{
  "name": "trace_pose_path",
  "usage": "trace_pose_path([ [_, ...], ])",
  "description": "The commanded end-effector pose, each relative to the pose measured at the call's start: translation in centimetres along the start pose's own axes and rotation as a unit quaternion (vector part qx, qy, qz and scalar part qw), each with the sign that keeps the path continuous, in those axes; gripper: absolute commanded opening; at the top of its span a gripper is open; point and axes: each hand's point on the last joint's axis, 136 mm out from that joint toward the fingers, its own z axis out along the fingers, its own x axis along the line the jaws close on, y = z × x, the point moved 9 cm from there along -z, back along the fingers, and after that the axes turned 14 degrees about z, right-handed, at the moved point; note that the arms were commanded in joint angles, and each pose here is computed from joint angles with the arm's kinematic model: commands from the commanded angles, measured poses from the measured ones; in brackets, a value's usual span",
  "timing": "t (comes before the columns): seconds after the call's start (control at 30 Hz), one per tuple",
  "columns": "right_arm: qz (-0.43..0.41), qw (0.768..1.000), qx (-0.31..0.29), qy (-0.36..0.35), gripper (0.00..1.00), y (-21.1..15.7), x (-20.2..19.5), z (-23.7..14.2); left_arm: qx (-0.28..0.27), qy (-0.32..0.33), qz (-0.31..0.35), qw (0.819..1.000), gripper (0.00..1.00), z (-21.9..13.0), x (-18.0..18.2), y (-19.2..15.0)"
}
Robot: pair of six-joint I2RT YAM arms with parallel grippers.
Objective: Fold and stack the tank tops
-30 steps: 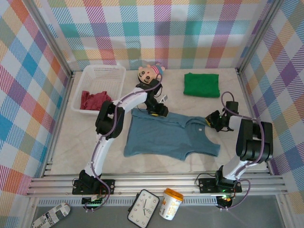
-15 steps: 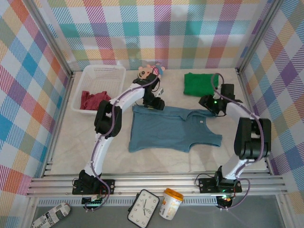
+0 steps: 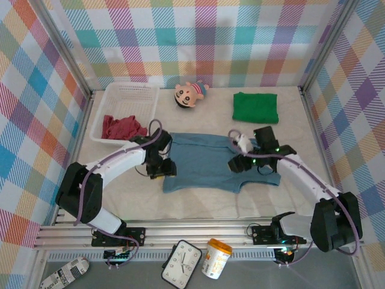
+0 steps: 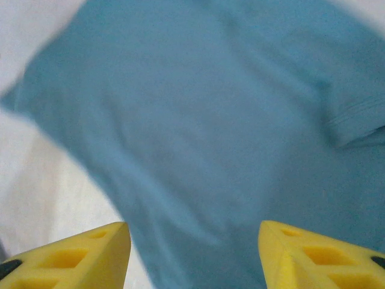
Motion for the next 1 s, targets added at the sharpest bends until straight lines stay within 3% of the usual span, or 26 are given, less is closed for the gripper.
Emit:
trace_pose_path([
  [0.0,-0.131,0.988,0.079,-0.017,0.59,-3.9,1.2,0.5,-0.034,-0.055,-0.042,0.997,0.48,0.8,-0.7,0.2],
  [0.3,-0.251,0.955,0.146,-0.054,0.56,-7.8,1.6,2.9,-0.003,-0.041,-0.056,0.998,0.45,3.7,-0.2,-1.9],
  [0.57,-0.277,0.943,0.177,-0.059,0.52,-7.6,1.8,5.1,0.033,0.007,-0.046,0.998,0.39,4.9,0.9,-3.3],
  [0.77,-0.279,0.936,0.199,-0.086,0.45,-7.9,1.3,6.2,0.042,0.044,-0.037,0.997,0.39,4.9,1.6,-3.7],
  [0.97,-0.268,0.935,0.216,-0.084,0.3,-8.1,1.2,6.6,0.062,0.065,-0.03,0.995,0.36,5.8,2.0,-4.0],
])
